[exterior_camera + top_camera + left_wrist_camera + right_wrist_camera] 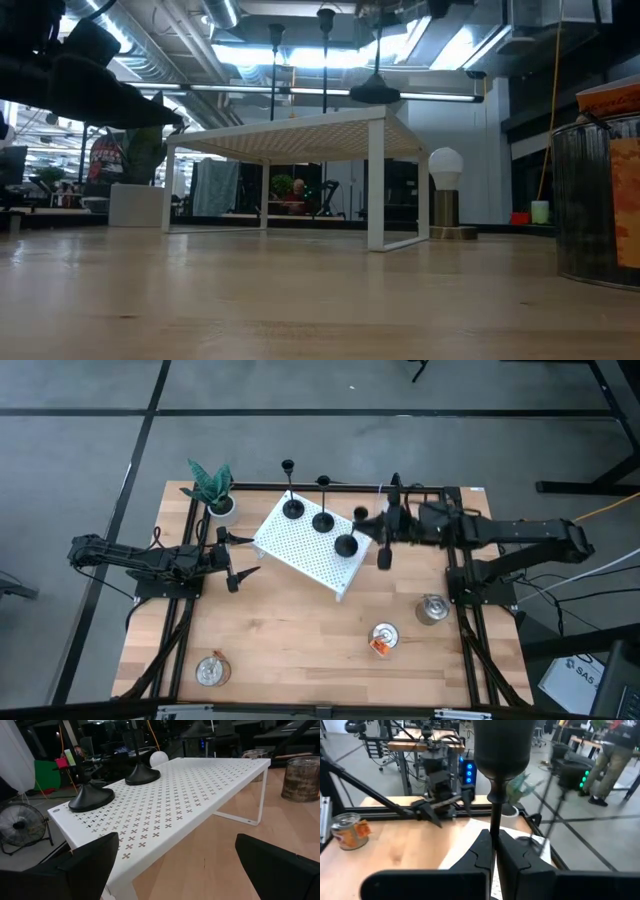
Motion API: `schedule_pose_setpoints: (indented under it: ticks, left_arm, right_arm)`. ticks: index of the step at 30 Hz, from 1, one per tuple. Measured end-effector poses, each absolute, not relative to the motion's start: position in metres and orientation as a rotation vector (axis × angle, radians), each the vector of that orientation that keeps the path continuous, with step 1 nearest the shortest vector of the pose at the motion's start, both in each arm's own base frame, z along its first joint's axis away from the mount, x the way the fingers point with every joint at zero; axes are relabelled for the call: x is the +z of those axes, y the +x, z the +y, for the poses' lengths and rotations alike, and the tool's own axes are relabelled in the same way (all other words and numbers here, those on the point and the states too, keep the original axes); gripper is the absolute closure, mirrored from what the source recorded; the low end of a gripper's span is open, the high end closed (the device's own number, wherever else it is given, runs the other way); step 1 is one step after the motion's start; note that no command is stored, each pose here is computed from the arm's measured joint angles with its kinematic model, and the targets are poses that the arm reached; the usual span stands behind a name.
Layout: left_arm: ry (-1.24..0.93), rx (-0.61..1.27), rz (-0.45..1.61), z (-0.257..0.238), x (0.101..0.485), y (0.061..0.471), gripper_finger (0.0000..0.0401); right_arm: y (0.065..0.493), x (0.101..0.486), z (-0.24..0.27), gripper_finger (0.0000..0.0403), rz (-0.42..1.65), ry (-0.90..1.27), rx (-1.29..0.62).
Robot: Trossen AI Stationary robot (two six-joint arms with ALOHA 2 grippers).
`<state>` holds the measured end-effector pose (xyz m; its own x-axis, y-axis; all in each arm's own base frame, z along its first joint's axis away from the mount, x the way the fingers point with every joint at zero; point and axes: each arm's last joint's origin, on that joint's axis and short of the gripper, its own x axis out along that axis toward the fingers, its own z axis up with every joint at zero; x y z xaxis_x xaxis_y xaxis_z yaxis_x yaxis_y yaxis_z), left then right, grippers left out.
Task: Pick & Place candle stick holders
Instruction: Put the black candle holder on the shelf
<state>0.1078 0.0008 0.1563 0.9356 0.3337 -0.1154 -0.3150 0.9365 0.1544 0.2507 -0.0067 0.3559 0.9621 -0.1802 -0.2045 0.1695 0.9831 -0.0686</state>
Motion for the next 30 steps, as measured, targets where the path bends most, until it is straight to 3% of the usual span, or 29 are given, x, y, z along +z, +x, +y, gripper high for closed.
schedule_pose_setpoints:
  ticks: [11,30]
  left_arm:
    - [0.134,0.333,0.139,0.001,0.156,0.108,0.0001]
    - [0.134,0.333,0.139,0.001,0.157,0.108,0.0001]
  right_arm:
    - [0.242,0.346,-0.057,0.0396,0.312,0.010,-0.188]
    - [0.254,0.335,-0.069,0.0396,0.339,0.009,-0.181]
